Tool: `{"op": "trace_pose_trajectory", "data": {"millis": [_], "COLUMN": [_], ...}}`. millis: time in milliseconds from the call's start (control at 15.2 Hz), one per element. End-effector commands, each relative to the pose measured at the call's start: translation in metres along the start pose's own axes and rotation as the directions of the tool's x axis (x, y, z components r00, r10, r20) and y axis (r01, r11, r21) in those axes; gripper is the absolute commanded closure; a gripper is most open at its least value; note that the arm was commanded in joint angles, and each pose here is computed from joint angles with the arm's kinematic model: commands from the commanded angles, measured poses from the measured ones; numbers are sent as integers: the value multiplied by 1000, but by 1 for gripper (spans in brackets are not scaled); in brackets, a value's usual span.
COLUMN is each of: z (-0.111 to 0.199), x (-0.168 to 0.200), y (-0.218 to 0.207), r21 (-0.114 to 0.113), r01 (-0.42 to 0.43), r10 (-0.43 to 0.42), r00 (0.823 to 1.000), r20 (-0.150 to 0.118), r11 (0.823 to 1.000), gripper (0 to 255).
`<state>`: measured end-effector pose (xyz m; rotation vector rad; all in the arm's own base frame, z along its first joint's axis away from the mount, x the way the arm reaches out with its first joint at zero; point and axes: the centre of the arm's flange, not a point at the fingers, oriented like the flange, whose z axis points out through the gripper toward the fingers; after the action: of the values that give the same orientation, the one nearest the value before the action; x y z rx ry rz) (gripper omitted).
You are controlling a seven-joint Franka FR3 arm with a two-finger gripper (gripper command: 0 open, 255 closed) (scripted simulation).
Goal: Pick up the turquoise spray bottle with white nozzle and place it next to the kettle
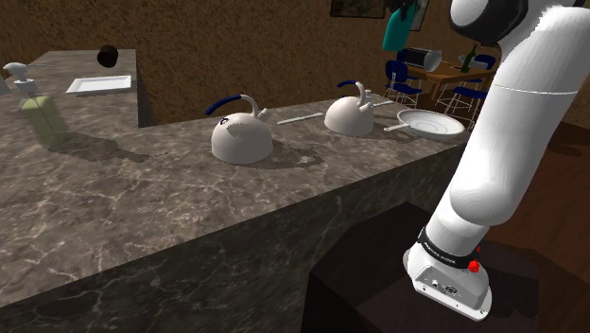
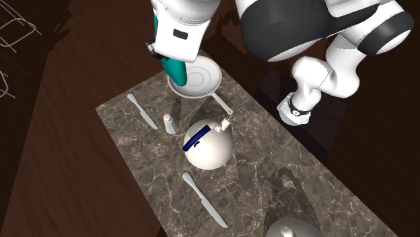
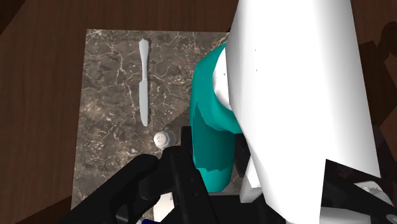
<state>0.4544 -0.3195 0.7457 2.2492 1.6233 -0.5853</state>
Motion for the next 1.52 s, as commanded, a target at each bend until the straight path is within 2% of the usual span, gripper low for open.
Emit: {"op": "trace_pose_trajectory", "data": {"millis": [0,330,1452], "z": [-9,-30,-108], "x": [-6,-18,193], "y": [0,0,-2], "r21": [0,0,0], "r01": [0,0,0], "r10": [0,0,0], "r00": [1000,1000,1000], "r20": [0,0,0], "r11": [1000,1000,1000], "gripper": [255,255,255]}}
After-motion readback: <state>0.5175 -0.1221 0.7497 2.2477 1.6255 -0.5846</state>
